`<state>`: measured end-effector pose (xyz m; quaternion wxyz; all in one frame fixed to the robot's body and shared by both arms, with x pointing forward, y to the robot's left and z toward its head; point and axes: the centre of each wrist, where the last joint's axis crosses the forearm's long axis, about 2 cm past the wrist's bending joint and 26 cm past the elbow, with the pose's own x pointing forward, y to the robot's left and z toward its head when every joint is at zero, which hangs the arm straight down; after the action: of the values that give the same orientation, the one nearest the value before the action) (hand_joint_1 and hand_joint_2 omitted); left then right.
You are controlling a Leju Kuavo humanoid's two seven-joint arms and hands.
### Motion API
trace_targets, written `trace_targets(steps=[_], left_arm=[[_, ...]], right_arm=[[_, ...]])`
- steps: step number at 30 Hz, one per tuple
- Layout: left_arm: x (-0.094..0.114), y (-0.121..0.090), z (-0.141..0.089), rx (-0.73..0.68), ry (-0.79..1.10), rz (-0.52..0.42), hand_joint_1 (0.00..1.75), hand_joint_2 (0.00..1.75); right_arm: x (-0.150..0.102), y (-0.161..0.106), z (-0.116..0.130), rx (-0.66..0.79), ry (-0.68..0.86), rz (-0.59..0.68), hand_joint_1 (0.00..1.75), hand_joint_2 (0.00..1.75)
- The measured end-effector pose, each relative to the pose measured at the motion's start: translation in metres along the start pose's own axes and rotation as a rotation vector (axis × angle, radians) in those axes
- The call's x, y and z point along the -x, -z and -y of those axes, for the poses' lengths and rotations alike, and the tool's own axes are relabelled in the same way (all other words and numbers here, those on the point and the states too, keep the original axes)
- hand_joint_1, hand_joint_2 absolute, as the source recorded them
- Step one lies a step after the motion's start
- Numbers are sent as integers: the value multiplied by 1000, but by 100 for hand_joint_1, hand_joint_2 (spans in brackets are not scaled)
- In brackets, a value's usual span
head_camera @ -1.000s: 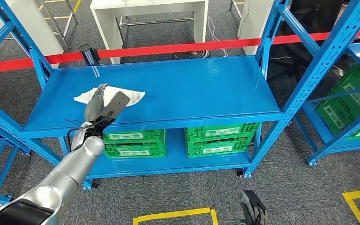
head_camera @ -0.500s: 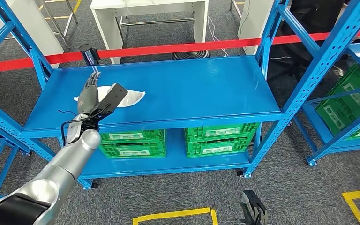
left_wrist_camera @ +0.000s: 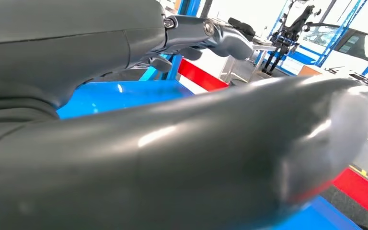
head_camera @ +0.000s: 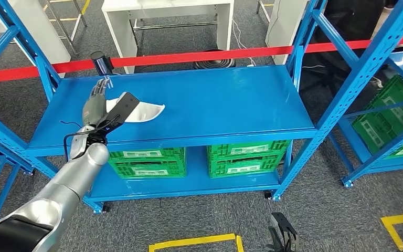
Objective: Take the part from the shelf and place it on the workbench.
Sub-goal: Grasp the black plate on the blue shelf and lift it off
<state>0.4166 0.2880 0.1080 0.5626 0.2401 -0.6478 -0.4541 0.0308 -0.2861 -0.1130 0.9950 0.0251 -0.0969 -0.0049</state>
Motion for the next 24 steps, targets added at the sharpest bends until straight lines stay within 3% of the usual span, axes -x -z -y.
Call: trace_targets(steps=[24], left_arm=[[-5, 0, 7, 39, -10, 5, 0, 0]], right_arm=[[3, 0, -3, -3, 13, -10, 0, 0]])
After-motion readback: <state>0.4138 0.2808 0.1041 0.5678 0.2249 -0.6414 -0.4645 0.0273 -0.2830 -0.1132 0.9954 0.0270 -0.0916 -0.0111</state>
